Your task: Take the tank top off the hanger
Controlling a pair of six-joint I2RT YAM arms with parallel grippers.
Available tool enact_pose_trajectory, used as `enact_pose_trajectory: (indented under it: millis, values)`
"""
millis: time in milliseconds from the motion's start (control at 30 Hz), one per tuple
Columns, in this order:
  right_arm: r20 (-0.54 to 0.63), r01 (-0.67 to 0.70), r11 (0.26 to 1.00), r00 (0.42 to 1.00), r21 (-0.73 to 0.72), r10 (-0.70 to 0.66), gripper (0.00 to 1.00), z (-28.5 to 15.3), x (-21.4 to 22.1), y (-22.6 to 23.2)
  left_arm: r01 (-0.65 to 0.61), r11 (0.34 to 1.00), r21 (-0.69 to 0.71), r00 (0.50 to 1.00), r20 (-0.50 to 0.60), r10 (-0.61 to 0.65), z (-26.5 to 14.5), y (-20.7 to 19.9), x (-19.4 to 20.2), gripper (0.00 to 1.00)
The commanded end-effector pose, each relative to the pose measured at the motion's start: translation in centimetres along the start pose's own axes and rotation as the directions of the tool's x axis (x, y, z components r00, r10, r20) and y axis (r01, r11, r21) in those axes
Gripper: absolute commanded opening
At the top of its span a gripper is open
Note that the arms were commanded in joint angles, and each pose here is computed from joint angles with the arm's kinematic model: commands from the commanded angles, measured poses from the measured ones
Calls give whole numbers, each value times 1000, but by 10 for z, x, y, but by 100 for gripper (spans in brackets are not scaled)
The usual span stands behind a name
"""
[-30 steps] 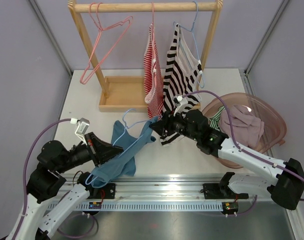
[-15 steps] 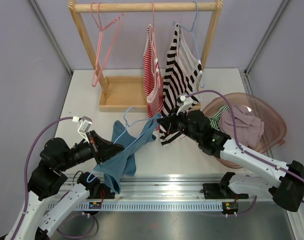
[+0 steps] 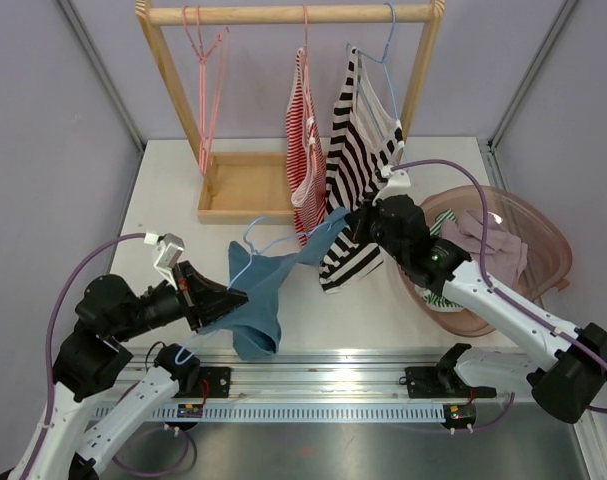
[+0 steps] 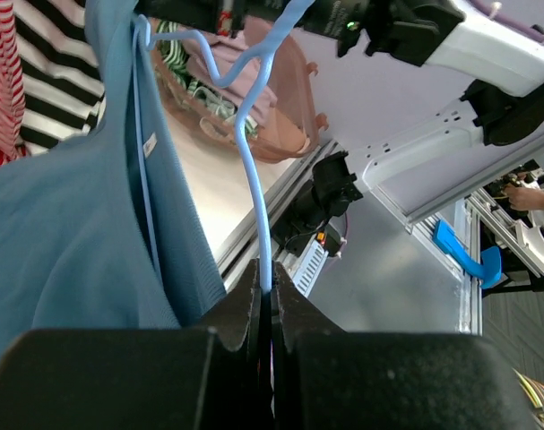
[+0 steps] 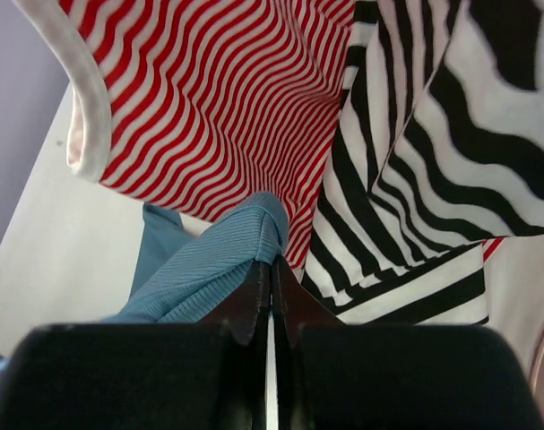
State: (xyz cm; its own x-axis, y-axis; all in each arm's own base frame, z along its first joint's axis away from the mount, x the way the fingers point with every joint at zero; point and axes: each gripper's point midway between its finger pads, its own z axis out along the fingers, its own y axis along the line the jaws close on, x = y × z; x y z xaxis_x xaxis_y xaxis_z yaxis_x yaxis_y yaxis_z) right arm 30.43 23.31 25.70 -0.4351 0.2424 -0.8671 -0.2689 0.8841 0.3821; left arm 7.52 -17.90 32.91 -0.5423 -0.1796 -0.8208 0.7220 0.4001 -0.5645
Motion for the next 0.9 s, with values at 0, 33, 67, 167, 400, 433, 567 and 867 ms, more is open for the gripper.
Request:
enact_pose_trajectory:
  millis: [0,33,67,167,400,433,567,867]
  values:
    - [-61,-2,997,998,-73,-2,0,-3,2,15,-129,978,162,988,101,114,-13,-45,-29,0]
    - [-53,-7,993,999,-122,0,0,-10,-4,23,-139,977,160,985,122,120,-14,-47,-34,0]
    - [-72,-15,980,997,-199,1,0,-17,-1,36,-170,971,169,976,164,142,-14,-51,-44,0]
    - [-32,-34,936,999,-350,25,0,-47,-23,64,-240,961,140,935,298,190,-13,-54,-73,0]
    - [-66,-78,716,997,-693,44,0,-138,-58,128,-440,888,135,746,605,278,-6,-81,-153,0]
    - [-72,-85,690,996,-719,47,0,-147,-62,134,-466,875,134,719,634,286,-5,-84,-160,0]
    - [-49,-61,551,998,-833,37,0,-198,-92,159,-579,804,138,576,766,284,-6,-105,-194,0]
    - [29,34,381,999,-924,-19,0,-273,-141,186,-604,796,-36,271,930,247,-23,-102,-247,0]
